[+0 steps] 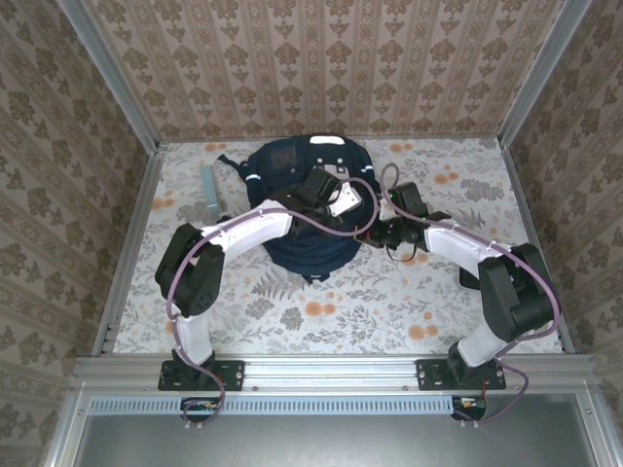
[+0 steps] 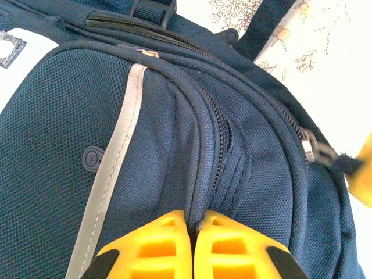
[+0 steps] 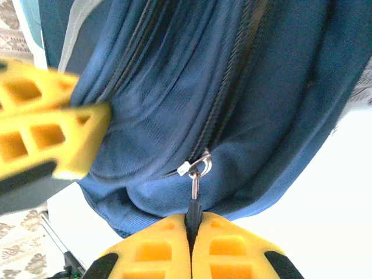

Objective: Pack the student bag

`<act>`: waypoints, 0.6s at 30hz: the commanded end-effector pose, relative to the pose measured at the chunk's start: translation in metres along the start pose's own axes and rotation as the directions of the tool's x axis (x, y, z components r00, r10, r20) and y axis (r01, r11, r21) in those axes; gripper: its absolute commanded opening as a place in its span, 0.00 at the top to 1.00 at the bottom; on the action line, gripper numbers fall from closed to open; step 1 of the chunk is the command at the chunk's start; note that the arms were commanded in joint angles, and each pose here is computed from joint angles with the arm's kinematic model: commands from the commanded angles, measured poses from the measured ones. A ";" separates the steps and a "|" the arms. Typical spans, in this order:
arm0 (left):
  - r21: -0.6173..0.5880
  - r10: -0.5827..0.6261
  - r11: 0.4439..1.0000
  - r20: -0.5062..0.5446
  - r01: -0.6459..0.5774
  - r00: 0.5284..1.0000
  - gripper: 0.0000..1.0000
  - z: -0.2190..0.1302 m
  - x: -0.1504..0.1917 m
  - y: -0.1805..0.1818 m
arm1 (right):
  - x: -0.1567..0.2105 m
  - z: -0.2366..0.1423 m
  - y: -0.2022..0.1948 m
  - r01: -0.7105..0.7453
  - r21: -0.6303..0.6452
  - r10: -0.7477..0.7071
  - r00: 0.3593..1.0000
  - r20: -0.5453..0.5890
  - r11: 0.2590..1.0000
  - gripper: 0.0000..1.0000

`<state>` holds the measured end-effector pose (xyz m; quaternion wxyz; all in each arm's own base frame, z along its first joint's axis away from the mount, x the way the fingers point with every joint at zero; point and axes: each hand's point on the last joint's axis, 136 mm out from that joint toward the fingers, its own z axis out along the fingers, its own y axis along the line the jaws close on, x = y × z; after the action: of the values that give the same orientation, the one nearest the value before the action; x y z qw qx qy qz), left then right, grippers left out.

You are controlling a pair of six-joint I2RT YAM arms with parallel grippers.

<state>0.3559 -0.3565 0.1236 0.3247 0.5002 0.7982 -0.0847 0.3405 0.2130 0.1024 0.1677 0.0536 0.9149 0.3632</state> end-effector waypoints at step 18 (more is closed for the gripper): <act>0.045 -0.091 0.996 0.280 0.082 0.956 1.00 -0.049 -0.029 0.018 | -0.021 -0.059 0.018 -0.062 -0.076 0.077 0.974 0.214 0.995 0.45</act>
<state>0.3557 -0.3443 0.1422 0.3693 0.4604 0.7921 -0.1557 0.3308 0.1940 0.1506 0.2497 0.0780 0.8848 0.3856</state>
